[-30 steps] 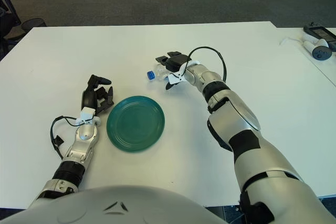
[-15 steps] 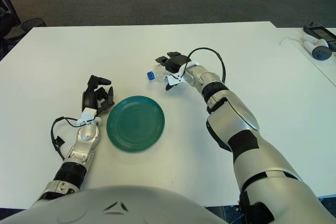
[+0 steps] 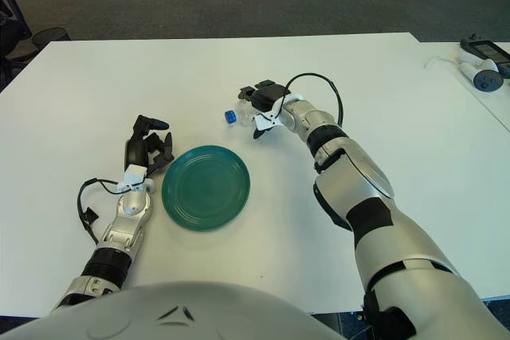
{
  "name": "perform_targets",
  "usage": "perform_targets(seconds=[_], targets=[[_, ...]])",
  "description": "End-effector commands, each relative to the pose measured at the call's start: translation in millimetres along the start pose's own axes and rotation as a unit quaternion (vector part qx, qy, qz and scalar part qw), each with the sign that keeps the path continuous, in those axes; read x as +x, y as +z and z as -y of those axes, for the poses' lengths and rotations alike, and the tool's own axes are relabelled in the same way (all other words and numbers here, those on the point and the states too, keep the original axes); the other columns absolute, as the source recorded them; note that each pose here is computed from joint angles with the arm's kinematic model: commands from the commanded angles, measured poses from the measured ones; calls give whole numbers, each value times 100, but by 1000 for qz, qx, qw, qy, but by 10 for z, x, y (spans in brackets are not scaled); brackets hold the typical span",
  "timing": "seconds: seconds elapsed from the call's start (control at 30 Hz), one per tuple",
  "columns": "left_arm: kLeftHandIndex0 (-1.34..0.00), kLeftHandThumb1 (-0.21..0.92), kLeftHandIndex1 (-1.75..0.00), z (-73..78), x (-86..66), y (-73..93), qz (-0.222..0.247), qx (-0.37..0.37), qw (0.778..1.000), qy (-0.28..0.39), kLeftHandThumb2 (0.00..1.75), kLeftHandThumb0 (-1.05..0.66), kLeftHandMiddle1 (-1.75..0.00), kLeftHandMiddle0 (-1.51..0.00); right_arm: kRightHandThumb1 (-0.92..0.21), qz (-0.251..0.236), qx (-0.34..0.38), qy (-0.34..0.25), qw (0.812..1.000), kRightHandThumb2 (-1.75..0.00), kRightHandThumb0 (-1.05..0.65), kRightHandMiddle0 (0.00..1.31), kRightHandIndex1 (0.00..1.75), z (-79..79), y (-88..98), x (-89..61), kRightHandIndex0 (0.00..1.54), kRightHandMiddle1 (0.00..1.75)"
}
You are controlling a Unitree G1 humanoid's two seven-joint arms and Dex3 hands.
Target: Put the bottle into the plate.
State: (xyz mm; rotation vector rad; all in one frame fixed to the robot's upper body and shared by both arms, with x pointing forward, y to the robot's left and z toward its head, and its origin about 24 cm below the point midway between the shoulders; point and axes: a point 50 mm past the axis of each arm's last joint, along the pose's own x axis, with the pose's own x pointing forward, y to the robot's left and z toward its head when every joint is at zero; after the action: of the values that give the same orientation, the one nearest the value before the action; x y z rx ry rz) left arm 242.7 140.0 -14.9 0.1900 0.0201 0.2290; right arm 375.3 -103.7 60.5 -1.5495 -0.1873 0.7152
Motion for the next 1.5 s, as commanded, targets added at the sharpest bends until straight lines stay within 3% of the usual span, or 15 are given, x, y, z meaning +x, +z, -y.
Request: perform_targets(seconds=[0.0,0.03,0.17,0.27,0.47,1.1,1.47], targets=[[-40,60,-175,34,-280,-337,-78,20,997,-21,96,-40,-175,-96,-68,-18,8,14,1000,-46,16,7,131,-72,-54,-26,51,165],[-40,60,-175,33,-280,-336,-77,19,997,-21,96,-40,-175,-96,-62,-21,13,8,1000,-63,25,14,139,-76,-57,-28,54,168],[-40,60,-175,29,-280,-338,-77,18,997,-22,96,-40,-175,-96,-37,-22,30,-12,999,-113,5,39,150,-84,-52,-33,65,173],[-40,60,-175,23,-281,-346,-78,18,996,-25,96,-40,-175,-96,-24,-17,47,-29,998,-134,2,47,159,-87,-41,-40,70,174],[-39,61,-175,16,-283,-354,-78,17,996,-32,93,-40,-175,-96,-8,-14,70,-30,997,-157,1,59,172,-87,-38,-47,78,171],[-39,62,-175,9,-275,-352,-76,10,997,-26,92,-40,-175,-97,0,-11,80,-22,996,-168,0,65,175,-107,-33,-56,83,173],[-40,61,-175,7,-263,-349,-70,12,997,-29,95,-40,-175,-97,-7,-11,95,-30,995,-159,0,58,171,-95,-33,-59,79,175]])
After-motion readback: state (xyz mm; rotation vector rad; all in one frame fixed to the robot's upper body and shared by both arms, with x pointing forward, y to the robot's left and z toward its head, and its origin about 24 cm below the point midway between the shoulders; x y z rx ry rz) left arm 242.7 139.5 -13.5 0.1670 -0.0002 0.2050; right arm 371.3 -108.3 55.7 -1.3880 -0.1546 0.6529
